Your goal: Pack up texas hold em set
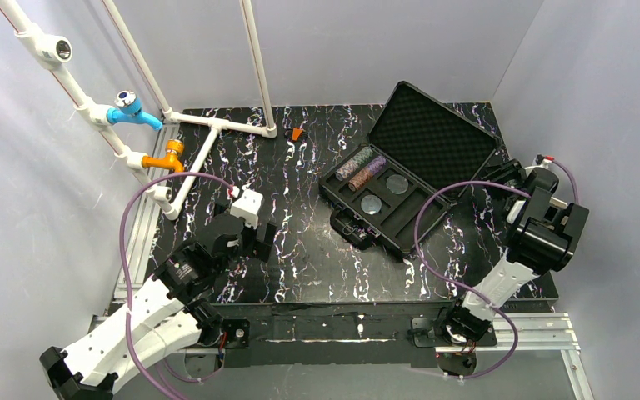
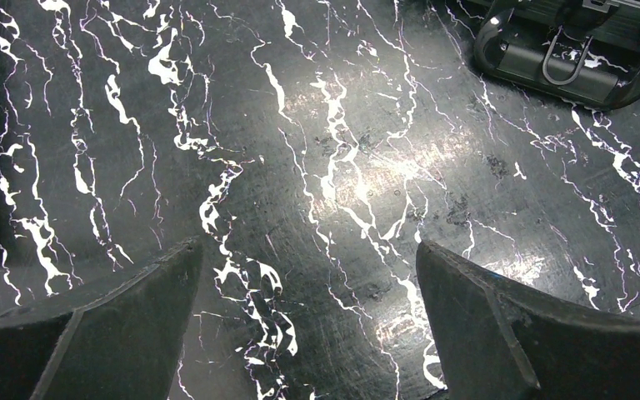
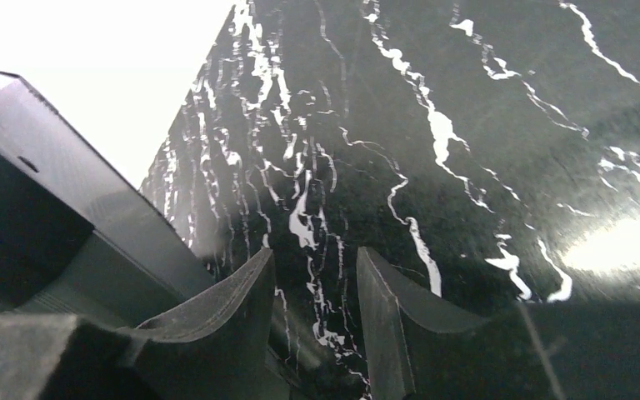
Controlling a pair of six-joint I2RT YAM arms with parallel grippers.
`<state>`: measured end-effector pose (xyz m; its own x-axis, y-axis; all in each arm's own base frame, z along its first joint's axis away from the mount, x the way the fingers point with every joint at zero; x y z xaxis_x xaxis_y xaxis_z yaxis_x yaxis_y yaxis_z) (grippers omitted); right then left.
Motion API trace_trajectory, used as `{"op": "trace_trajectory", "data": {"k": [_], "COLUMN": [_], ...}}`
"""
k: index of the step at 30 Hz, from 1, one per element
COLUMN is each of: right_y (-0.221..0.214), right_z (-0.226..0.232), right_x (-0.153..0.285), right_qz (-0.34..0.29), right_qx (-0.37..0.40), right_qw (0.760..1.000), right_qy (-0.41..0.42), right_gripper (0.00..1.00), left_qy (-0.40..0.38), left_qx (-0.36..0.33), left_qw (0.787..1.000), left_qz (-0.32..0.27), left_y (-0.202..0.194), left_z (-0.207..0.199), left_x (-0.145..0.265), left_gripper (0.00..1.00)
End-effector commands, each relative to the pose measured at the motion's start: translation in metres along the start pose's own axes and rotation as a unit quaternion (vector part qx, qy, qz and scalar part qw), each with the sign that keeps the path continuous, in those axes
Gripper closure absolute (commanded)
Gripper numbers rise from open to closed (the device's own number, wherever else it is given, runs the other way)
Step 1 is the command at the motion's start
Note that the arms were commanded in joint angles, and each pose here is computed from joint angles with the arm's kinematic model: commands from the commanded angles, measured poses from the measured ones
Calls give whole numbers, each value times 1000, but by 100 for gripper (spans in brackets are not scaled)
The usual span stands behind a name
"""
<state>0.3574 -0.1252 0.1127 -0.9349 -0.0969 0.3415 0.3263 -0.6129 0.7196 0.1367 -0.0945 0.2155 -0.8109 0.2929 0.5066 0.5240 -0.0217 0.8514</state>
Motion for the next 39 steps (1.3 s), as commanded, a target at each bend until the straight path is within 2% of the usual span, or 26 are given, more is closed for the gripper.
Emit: {"op": "trace_trajectory", "data": {"k": [1,14,26,39], "right_y": [26,21,7,-26], "right_z": [31,85,116,163], "right_x": [4,10,17,26], "right_qz": [-37,5,63,116], "right_qx": [74,161,222,266], "right_qw": [987,957,941,908], "right_qy": [135,242,247,304], "right_gripper": [50,50,49,49], "left_qy": [-12,-19,-29,-34], "left_qx": [7,9,8,9], "left_qw": [1000,999,999,998], "left_qz": [-17,-24,-26,-45], "left_y": [10,11,12,14], "left_z": [-4,-4,-5,-2], "left_x": [4,7,9,15], "left_gripper": [1,1,1,1]}}
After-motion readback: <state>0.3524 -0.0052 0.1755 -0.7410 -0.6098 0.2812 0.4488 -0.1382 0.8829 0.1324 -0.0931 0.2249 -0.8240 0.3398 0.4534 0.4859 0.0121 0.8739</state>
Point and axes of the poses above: each gripper's point midway between its finger pads, its own x axis back along the fingers, its own z axis along the line the jaws close on, y = z × x, the point moved 9 cm from there along x, back along the fingers, and after that the axes turned 15 degrees about x, right-handed, at the moved point
